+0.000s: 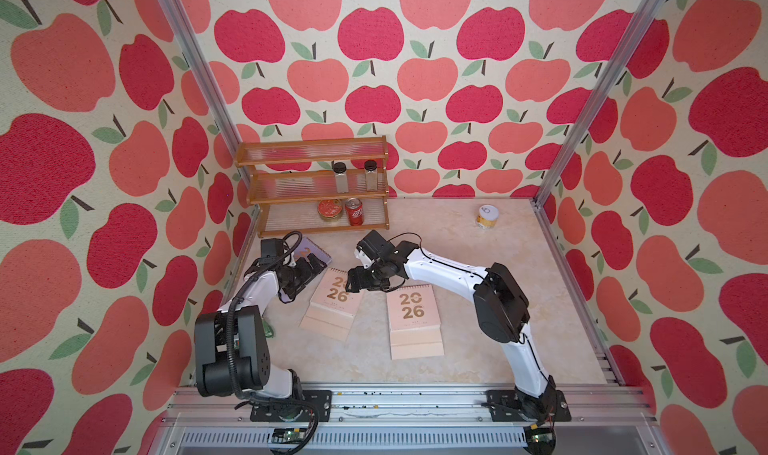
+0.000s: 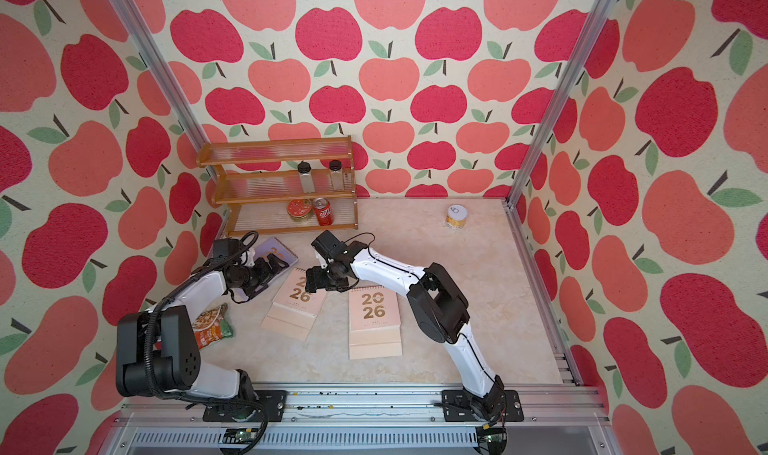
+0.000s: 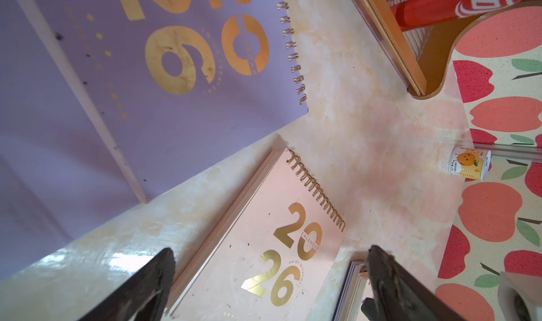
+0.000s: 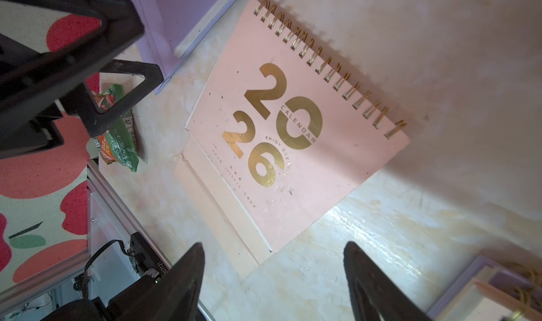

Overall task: Stack the calendars
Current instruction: Pick up the calendar at the center of the board.

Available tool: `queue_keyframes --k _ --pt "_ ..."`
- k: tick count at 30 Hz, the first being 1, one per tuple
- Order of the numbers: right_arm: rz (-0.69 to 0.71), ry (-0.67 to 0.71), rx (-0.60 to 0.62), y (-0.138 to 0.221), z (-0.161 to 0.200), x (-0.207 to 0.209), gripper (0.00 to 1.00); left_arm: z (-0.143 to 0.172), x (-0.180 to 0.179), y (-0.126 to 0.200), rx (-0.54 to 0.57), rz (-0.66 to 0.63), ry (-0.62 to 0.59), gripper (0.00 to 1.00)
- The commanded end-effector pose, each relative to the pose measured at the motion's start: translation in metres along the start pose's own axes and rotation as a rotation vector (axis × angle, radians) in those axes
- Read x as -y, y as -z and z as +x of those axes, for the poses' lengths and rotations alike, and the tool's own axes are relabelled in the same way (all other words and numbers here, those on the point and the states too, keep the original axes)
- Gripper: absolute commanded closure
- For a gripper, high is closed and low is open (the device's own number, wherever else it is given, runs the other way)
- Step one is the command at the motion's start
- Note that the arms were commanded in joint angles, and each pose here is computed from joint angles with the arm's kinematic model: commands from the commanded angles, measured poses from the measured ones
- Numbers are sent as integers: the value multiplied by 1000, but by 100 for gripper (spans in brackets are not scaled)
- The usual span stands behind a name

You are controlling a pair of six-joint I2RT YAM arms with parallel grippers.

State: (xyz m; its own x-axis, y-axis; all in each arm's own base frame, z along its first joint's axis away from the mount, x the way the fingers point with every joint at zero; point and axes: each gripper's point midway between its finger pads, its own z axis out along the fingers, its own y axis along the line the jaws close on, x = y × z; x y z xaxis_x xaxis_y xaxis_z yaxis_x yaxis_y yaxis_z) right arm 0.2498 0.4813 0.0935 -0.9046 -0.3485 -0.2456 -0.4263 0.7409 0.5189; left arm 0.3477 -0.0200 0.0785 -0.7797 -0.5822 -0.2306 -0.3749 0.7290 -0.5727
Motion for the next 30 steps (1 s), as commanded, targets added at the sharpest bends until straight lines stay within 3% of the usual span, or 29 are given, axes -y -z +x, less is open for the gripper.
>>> queue_keyframes --k 1,30 --pt "-6 -85 -81 -13 12 11 23 4 -1 -6 -20 15 -6 0" --pt "-73 -198 -192 -55 11 26 23 39 -6 -41 -170 42 17 3"
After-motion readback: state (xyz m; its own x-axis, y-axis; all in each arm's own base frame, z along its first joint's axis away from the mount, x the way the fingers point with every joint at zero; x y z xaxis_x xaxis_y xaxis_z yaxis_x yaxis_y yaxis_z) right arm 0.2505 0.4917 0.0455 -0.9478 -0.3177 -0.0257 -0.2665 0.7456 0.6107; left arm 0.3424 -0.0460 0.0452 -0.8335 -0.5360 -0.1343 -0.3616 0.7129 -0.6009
